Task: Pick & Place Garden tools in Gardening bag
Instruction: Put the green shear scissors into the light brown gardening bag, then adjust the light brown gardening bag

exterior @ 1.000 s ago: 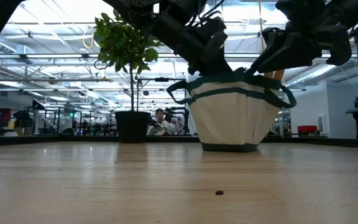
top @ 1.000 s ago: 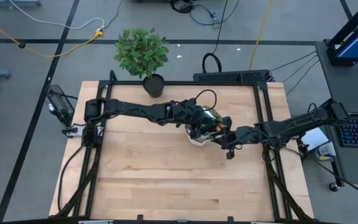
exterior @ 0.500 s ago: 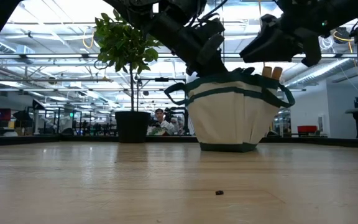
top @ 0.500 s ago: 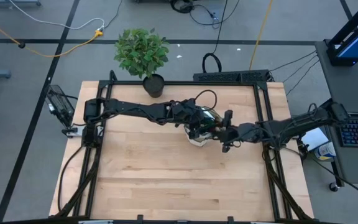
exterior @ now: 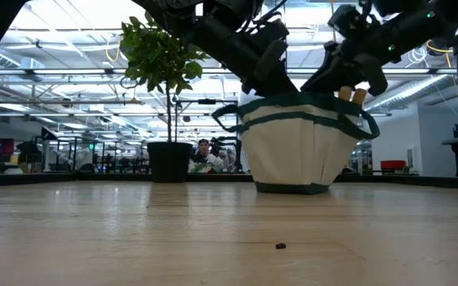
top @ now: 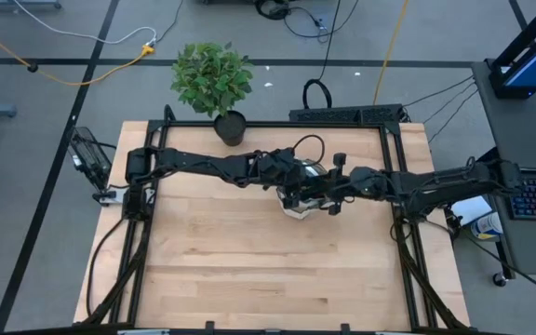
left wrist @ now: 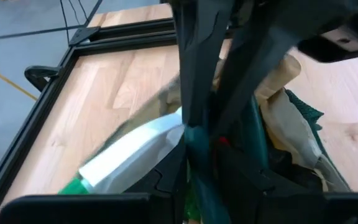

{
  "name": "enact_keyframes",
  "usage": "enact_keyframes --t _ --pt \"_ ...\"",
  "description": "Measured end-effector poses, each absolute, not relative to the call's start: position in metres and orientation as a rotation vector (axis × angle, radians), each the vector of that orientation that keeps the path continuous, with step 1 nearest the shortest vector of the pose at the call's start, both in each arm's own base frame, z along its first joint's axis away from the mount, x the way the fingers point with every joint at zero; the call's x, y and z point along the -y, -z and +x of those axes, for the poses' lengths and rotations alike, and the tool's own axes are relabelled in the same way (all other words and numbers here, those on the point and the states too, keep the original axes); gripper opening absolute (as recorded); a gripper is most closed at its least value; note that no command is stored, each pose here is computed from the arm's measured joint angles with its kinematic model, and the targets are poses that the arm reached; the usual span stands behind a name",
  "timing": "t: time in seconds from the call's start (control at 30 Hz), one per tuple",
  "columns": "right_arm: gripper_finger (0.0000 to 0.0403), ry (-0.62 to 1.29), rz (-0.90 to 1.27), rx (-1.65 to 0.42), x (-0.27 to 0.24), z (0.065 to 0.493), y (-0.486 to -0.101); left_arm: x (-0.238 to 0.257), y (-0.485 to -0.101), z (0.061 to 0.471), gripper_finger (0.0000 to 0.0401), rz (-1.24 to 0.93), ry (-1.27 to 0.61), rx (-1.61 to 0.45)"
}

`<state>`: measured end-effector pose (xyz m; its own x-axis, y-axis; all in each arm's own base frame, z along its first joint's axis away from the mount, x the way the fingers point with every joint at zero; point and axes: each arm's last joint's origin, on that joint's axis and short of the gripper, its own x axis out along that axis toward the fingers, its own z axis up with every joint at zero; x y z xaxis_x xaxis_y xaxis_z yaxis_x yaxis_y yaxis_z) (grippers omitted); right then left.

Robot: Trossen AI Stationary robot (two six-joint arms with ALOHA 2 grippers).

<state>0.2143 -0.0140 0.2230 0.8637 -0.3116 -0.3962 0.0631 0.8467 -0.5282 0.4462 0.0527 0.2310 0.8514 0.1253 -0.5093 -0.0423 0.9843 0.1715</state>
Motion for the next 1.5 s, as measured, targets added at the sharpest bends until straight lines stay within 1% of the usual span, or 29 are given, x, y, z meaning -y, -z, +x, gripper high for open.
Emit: enact_keyframes --t 0.07,0.13,0.33,0.4,0.57,0.63,0.7,0.8,1.0,1.07,1.17,1.3,1.5 --pt "0.0023 0.209 -0.522 -0.510 0.017 0.215 -0.220 -0.053 -0.231 0.446 0.0088 0.168 -0.085 -0.548" --pt "0.0007 0.209 -0.525 -0.527 0.018 0.217 -0.218 -0.053 -0.230 0.446 0.0088 0.171 -0.084 -0.554" --pt "0.0001 0.201 -0.528 -0.586 0.020 0.219 -0.210 -0.053 -0.231 0.445 0.0088 0.177 -0.104 -0.555" --pt "0.0002 0.194 -0.529 -0.606 0.020 0.218 -0.208 -0.053 -0.237 0.442 0.0088 0.178 -0.111 -0.556" --pt "0.0004 0.202 -0.513 -0.603 0.020 0.217 -0.208 -0.052 -0.264 0.427 0.0088 0.136 -0.130 -0.552" --pt "0.0006 0.220 -0.524 -0.599 0.020 0.216 -0.209 -0.050 -0.274 0.416 0.0088 0.134 -0.120 -0.589" --pt "0.0012 0.222 -0.553 -0.579 0.020 0.216 -0.212 -0.049 -0.282 0.405 0.0088 0.157 -0.105 -0.635" --pt "0.0033 0.219 -0.596 -0.515 0.018 0.215 -0.221 -0.047 -0.287 0.391 0.0088 0.234 -0.064 -0.732" --pt "0.0098 0.216 -0.610 -0.465 0.014 0.210 -0.230 -0.045 -0.285 0.374 0.0088 0.398 0.037 -0.874" --pt "0.0117 0.196 -0.613 -0.479 0.011 0.207 -0.230 -0.045 -0.282 0.371 0.0088 0.456 0.072 -0.925" --pt "0.0139 0.143 -0.650 -0.519 0.005 0.200 -0.229 -0.047 -0.280 0.368 0.0088 0.558 0.075 -0.972" --pt "0.0150 0.061 -0.675 -0.581 -0.006 0.188 -0.226 -0.048 -0.282 0.370 0.0088 0.693 0.084 -0.971" --pt "0.0139 -0.036 -0.693 -0.581 -0.023 0.175 -0.228 -0.047 -0.279 0.372 0.0088 0.841 0.189 -0.959"
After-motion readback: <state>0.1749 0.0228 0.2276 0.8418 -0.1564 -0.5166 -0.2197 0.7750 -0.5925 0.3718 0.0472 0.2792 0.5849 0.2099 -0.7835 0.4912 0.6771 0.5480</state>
